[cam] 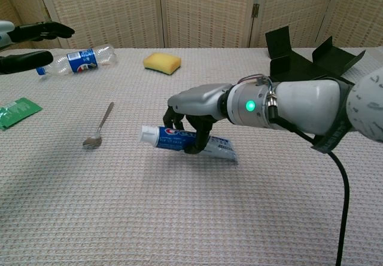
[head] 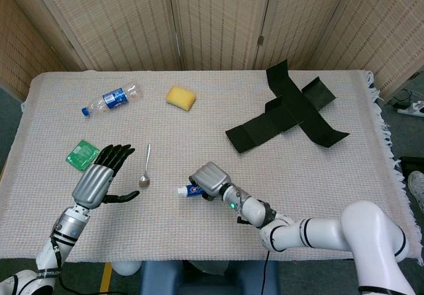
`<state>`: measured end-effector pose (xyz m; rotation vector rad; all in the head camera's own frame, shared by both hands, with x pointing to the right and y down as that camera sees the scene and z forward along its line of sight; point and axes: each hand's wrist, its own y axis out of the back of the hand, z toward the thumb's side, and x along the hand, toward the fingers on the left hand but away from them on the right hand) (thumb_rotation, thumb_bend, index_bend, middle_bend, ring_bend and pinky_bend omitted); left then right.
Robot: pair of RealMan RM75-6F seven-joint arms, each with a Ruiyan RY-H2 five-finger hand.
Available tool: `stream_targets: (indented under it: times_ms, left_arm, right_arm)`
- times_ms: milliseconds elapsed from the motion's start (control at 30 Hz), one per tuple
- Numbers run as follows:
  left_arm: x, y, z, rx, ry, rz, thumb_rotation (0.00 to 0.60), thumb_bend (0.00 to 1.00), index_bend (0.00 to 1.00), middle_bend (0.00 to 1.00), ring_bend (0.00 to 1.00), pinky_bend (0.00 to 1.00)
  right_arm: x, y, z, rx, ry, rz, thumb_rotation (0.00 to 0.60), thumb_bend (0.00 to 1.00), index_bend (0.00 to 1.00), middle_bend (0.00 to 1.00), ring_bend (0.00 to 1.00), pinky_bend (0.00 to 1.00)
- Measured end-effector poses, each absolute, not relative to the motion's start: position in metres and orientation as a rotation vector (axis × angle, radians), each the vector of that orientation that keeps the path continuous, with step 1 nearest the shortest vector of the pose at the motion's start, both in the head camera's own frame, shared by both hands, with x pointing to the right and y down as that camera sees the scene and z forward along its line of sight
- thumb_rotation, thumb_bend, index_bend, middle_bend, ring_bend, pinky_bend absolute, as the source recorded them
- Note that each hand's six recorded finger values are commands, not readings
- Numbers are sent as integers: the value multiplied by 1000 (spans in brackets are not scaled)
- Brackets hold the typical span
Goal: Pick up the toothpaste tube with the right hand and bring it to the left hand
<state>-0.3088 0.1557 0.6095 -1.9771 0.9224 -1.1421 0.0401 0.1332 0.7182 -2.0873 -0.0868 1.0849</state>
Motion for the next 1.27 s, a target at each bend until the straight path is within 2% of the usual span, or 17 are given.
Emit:
stream_targets:
  times_ms: [67,167,267,333,367,433,467,500,633,800,1033,1267]
  left_arm:
    - [-312,156,610,-1970,922,-1149,56,150,50,83,37,0]
    - [-315,154,609,-1960,933,-1150,63,150,40,83,37,0]
    - [-320,151,607,-1942,959,-1142,73,151,37,83,38,0]
    - [-327,149,606,-1928,979,-1152,125,152,34,83,39,0]
    - [-329,148,606,-1922,984,-1161,186,152,34,83,41,0]
    - [-337,146,605,-1902,1004,-1183,432,152,49,83,52,0]
    - [-340,146,604,-1892,1015,-1187,528,156,58,83,59,0]
    - [-344,145,602,-1880,1026,-1191,597,172,68,84,68,0]
    - [-364,140,597,-1798,1062,-1217,600,261,114,123,100,0]
    - [-389,141,594,-1687,1059,-1295,600,281,170,159,116,0]
    - [-428,160,592,-1577,1015,-1494,600,281,169,159,116,0]
    - [-440,189,582,-1533,1026,-1557,600,280,149,159,116,0]
  right_arm:
    - [40,135,720,-2089,-85,1106,600,753,13,181,341,354]
    - [40,136,718,-2111,-105,1130,600,743,0,70,249,280]
    - [42,134,710,-2140,-149,1123,600,740,0,46,227,269]
    - [49,128,701,-2149,-197,1112,600,740,0,71,243,272]
    - [53,124,696,-2148,-223,1107,600,740,0,104,267,281]
    - [67,114,686,-2139,-297,1098,600,740,16,172,309,307]
    - [74,110,681,-2132,-333,1094,600,741,52,205,322,320]
    - [82,106,677,-2122,-371,1091,600,741,105,239,332,330]
    - [133,89,654,-2037,-550,1105,600,740,199,282,334,336]
    - [210,85,628,-1890,-707,1183,600,736,213,248,294,335]
    - [309,110,598,-1763,-878,1286,600,716,195,206,272,318]
    - [368,150,576,-1721,-1000,1315,600,716,195,206,271,318]
